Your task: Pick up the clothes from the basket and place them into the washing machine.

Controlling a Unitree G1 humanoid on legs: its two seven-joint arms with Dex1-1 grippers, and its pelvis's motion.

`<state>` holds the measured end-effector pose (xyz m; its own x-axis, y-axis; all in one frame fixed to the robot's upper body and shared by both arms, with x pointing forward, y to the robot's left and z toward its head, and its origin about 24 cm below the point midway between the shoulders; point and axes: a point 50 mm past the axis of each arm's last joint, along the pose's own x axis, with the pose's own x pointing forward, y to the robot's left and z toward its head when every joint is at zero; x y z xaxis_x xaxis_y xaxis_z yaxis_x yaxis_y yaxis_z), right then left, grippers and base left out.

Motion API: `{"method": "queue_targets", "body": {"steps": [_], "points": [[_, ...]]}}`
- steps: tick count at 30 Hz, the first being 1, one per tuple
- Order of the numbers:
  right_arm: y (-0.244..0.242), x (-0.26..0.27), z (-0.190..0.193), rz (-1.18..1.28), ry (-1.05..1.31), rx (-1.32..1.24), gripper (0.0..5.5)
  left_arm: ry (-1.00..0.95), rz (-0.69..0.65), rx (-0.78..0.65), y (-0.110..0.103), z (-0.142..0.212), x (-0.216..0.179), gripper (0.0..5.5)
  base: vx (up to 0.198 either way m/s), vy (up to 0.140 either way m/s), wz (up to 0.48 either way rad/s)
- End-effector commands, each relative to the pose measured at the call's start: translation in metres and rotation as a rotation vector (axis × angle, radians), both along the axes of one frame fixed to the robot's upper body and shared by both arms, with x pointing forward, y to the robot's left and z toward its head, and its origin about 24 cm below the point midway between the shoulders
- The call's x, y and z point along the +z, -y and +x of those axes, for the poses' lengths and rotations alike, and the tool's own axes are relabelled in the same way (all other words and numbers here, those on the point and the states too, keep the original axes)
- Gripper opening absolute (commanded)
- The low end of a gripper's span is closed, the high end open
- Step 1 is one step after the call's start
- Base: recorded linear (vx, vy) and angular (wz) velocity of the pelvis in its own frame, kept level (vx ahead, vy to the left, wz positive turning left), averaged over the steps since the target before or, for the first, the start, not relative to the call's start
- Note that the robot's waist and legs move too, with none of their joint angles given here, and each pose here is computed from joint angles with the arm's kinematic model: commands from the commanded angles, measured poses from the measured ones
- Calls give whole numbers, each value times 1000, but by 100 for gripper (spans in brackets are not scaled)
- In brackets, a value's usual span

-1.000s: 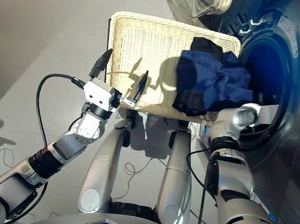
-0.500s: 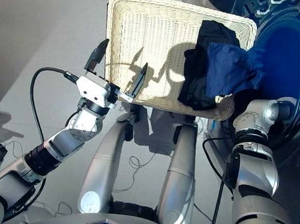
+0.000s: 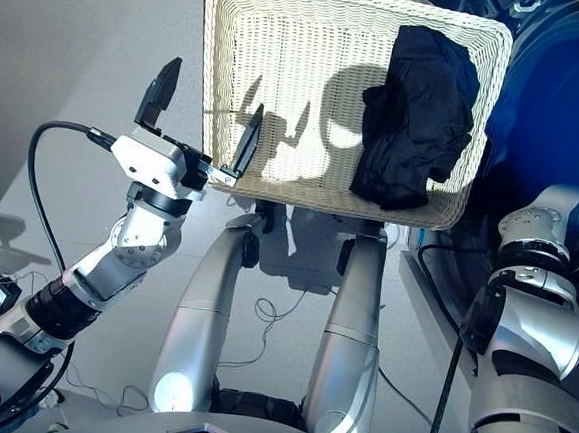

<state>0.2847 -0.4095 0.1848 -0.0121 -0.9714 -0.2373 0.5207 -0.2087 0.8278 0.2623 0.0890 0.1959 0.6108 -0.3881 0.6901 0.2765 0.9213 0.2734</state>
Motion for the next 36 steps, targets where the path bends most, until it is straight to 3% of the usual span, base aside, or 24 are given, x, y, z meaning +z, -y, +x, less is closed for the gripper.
{"method": "queue_targets", "body": {"steps": [1,2,3,11,19,29,36], "points": [[25,43,-32,-164,133,-139,6,100,-139,-49,-5,-16,22,550,0,0,0],[20,40,-26,-171,132,-108,216,98,-140,-49,-5,-16,22,550,0,0,0],[15,38,-19,-189,129,-64,550,96,-140,-50,-4,-15,22,550,0,0,0],[-56,-12,38,-307,64,365,550,89,-151,-60,3,-11,21,550,0,0,0],[-140,-67,52,-499,-100,764,550,41,-161,-23,-4,-10,10,550,0,0,0],[-212,-63,34,-1092,-273,1156,550,50,-119,20,-14,-15,4,550,0,0,0],[-231,-48,49,-1260,-361,1185,550,55,-128,-7,-11,-19,6,550,0,0,0]]}}
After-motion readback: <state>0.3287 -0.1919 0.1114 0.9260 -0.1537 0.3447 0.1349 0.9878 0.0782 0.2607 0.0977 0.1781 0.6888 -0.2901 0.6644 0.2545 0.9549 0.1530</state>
